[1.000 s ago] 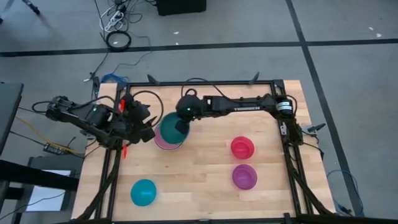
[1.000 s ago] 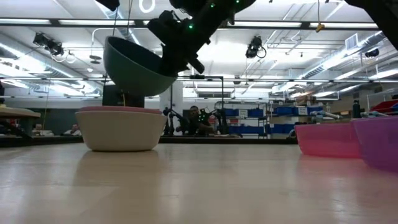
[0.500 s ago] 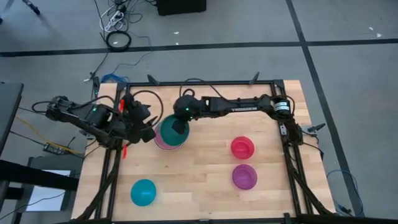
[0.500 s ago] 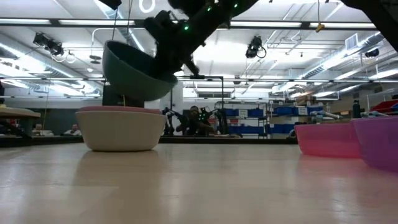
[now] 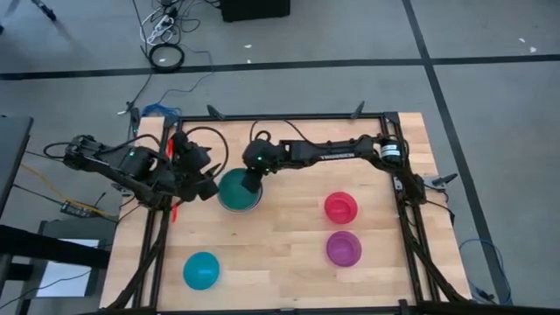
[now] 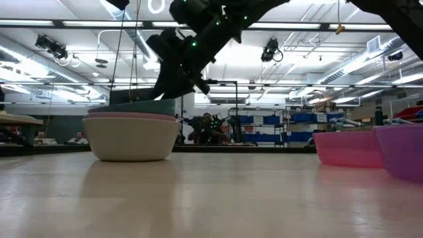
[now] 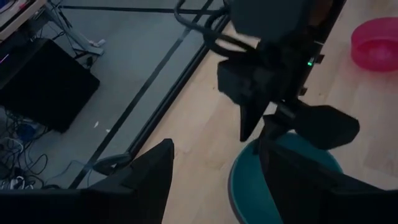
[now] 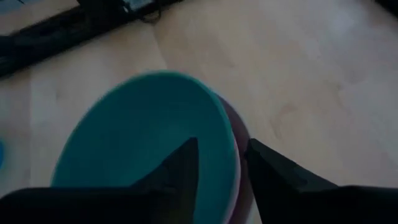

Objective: Nest bowls inside each other
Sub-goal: Stack the red bowl on top of the green bowl

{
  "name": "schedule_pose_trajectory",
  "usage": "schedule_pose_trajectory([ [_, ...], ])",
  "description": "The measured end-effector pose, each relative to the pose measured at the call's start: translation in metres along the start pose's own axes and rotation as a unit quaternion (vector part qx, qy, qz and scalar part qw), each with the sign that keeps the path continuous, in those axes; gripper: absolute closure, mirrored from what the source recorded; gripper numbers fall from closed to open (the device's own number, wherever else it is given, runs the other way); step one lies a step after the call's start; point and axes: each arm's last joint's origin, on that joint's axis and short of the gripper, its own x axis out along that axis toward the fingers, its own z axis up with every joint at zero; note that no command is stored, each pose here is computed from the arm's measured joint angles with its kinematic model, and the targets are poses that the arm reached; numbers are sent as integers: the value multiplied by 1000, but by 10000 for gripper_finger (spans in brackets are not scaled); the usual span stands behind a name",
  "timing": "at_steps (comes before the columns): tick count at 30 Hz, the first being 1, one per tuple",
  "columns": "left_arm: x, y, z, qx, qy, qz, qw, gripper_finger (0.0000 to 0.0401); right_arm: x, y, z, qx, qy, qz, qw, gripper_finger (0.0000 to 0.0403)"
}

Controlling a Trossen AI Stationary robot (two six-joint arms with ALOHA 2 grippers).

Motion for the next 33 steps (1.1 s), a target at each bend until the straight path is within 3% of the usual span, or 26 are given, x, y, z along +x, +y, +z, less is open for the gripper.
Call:
schedule_pose_trajectory([
  [7, 0, 0, 0, 2, 0, 0, 1000, 156, -23, 0, 15, -3, -39, -28, 999, 274],
  [11, 0, 0, 0, 3, 1, 0, 1000, 156, -22, -3, 6, -16, 2, -50, 999, 276],
  [15, -1, 3, -3, 3, 17, -11, 1000, 156, -33, -7, -7, -42, 70, -124, 989, 277],
  [22, -9, 8, -18, 1, 82, -30, 996, 156, -96, 4, -23, -79, 161, -232, 956, 277],
  [28, -18, 2, -26, 5, 117, -82, 990, 156, -150, 30, -37, -53, 177, -235, 954, 277],
  [33, -27, -6, -31, 14, 133, -125, 983, 156, -179, 44, -67, -9, 190, -230, 954, 277],
])
